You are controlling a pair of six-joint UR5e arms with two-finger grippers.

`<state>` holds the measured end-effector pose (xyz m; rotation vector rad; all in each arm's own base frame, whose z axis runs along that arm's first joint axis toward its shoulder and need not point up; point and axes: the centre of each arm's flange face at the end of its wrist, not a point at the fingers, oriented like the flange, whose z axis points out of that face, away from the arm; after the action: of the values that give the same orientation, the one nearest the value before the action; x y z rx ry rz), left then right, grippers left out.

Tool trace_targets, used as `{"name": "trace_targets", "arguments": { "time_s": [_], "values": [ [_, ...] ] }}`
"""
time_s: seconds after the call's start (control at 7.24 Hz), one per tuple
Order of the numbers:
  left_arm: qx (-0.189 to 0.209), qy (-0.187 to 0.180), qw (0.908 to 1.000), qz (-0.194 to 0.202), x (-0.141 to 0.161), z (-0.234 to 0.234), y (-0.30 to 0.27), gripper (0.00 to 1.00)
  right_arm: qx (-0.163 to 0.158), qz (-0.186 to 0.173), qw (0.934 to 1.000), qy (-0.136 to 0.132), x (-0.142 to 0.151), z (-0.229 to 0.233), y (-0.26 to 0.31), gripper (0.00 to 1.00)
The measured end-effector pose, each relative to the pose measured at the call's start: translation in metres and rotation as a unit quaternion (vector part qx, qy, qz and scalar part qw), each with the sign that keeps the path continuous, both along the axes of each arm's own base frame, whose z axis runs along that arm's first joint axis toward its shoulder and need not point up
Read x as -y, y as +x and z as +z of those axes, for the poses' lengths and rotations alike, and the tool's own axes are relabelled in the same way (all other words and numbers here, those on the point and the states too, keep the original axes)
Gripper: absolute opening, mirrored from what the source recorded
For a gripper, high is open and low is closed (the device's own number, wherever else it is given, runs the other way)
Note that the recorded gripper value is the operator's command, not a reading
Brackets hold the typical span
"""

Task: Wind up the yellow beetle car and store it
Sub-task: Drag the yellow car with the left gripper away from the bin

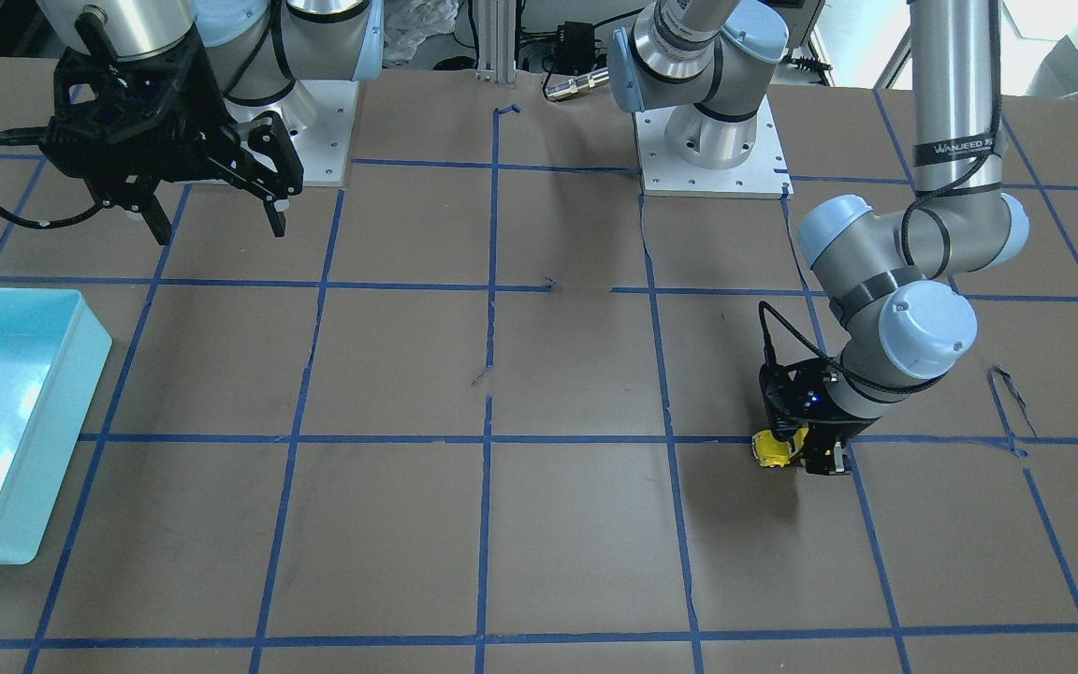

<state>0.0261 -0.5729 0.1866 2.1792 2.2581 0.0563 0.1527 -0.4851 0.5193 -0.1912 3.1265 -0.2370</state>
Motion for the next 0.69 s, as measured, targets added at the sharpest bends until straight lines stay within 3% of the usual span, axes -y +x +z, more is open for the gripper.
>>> {"name": "trace_targets", "arguments": {
  "time_s": [0.28,0.41,0.55,0.69],
  "values": [
    [-0.001,0.002,0.9999,-0.013,-0.003,-0.001,0.035,0.33,0.0,0.0,1.0,0.0,0.0,0.0,0.0,1.0],
    [-0.001,0.001,0.9999,-0.014,-0.005,-0.001,0.051,0.52,0.0,0.0,1.0,0.0,0.0,0.0,0.0,1.0],
    [0.001,-0.002,0.9999,-0.015,-0.007,0.0,0.069,0.91,0.0,0.0,1.0,0.001,0.0,0.0,0.0,1.0],
    [0.003,-0.007,0.9998,-0.018,-0.009,0.0,0.086,1.0,0.0,0.0,1.0,0.001,0.0,0.0,0.0,1.0]
  ]
}}
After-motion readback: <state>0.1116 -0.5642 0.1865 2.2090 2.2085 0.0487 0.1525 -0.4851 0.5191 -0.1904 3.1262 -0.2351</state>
